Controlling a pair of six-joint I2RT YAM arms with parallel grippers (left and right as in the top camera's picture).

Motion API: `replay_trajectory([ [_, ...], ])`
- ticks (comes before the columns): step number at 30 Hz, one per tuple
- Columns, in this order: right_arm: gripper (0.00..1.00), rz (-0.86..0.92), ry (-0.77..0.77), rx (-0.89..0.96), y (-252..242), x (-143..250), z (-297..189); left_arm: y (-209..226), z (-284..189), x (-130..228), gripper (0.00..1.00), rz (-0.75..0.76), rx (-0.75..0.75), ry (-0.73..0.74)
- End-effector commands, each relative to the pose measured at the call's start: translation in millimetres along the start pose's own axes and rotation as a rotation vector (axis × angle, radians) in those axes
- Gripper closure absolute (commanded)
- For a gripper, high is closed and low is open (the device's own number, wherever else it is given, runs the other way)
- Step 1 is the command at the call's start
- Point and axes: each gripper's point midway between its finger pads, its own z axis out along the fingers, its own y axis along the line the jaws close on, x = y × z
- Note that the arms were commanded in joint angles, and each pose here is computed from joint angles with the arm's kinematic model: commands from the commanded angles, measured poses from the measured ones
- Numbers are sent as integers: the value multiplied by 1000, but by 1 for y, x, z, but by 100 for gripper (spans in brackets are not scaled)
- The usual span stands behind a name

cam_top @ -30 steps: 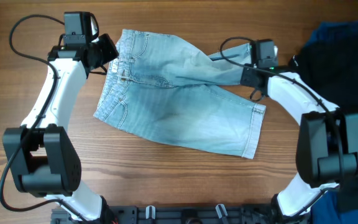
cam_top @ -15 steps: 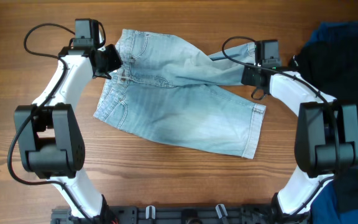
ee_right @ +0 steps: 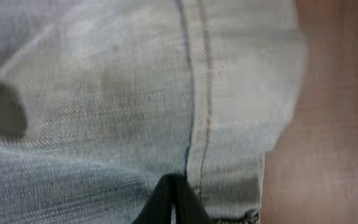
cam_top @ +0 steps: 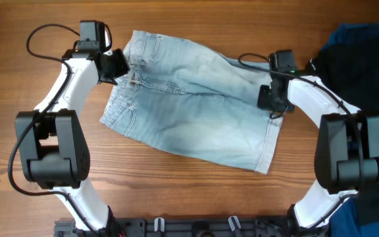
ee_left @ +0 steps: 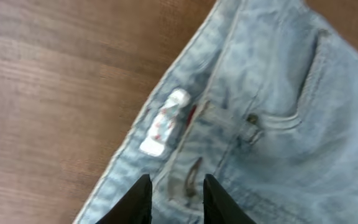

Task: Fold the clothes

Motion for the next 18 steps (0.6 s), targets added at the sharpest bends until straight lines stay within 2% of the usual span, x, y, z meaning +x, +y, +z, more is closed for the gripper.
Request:
replay_trajectory([
  [1, 95, -38, -88, -104, 15, -24, -57, 5, -8, 1, 66, 48, -34, -1],
  [2, 90, -51, -105, -133, 19, -26, -70, 6, -7, 4, 64, 60, -38, 13],
  [4, 71, -57, -143, -179, 23, -26, -95, 7, -2, 8, 57, 91, -38, 29],
  [6, 66, -57, -174, -201, 23, -24, -115, 5, 4, 10, 56, 126, -20, 41],
  [10, 66, -62, -170, -242, 23, -7, -143, -3, 13, 17, 54, 194, 40, 73],
  [15, 66, -62, -131, -230, 18, 8, -149, -5, 37, 28, 54, 189, 80, 121],
  [18, 67, -62, -123, -228, 17, 10, -148, -3, 54, 36, 59, 183, 89, 149],
])
